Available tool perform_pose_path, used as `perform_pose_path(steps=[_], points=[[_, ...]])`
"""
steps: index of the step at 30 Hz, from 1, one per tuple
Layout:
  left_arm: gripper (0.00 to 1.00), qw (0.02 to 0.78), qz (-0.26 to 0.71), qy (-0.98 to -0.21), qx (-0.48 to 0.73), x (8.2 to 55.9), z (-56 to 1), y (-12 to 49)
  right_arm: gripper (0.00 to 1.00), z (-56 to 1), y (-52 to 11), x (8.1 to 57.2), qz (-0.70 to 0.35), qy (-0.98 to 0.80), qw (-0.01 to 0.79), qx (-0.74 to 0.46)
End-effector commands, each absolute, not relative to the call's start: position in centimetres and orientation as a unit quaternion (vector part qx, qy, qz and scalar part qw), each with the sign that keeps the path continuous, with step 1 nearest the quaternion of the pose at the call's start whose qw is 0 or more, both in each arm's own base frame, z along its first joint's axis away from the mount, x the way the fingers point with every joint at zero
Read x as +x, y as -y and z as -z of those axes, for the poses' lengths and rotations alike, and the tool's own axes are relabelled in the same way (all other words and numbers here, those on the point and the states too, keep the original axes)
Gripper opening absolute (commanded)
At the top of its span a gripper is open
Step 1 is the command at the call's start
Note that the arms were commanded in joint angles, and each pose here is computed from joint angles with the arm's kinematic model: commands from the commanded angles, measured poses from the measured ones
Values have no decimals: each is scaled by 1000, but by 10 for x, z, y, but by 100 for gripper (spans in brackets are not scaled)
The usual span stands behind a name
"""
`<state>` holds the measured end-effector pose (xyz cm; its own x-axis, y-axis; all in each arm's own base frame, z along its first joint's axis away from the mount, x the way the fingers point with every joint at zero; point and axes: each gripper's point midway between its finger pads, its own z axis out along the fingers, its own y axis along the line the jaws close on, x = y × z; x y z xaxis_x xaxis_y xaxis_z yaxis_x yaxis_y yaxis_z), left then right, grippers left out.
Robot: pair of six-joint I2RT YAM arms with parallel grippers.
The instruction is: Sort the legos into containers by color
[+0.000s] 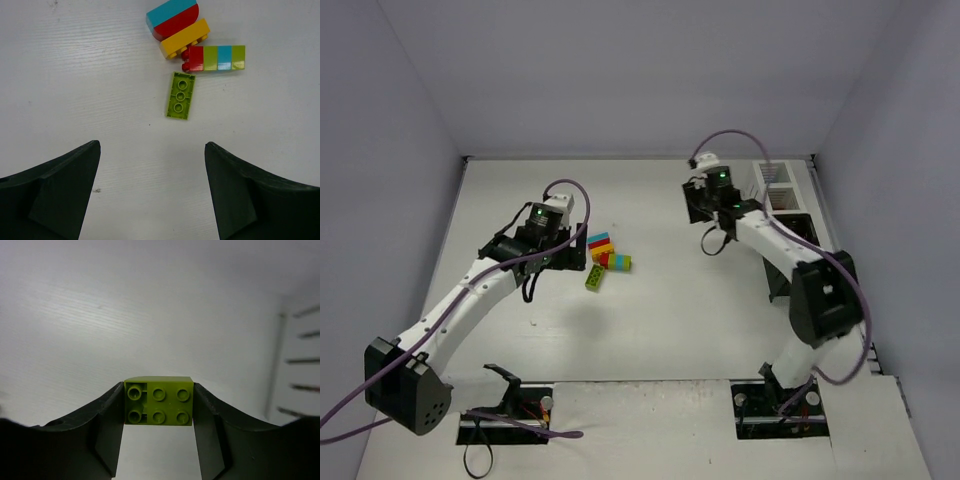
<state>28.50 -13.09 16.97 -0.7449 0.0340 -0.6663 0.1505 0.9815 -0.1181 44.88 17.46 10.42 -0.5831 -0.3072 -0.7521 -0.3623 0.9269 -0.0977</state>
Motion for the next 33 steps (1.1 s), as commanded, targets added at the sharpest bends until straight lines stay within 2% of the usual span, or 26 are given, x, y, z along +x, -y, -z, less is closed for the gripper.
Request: perform_pose_path(steps=[1,4,9,15,20,23,25,27,32,33], points=[[78,405,108,-906,55,312,-207,145,0,-182,-109,443,-9,-861,505,-55],[78,409,115,-904,58,321,-211,151,0,-204,-60,423,17,-849,527,30],[78,405,124,-903,72,329,-212,160,0,-207,13,377,74,-829,531,160],[78,406,133,-901,78,335,-215,167,0,-195,57,341,105,-818,510,245],[78,401,138,-902,78,333,-213,169,5,-177,81,323,113,-816,483,296],[78,401,136,-903,77,332,-213,167,14,-169,81,317,110,-819,470,311],[78,400,134,-903,76,331,-212,166,15,-161,82,311,113,-822,457,321],[78,398,134,-904,77,331,-211,166,22,-157,83,309,113,-822,452,325],[78,396,137,-905,76,331,-209,167,57,-160,80,307,107,-825,452,322],[78,397,137,-904,76,331,-209,167,59,-161,80,307,107,-824,454,322]])
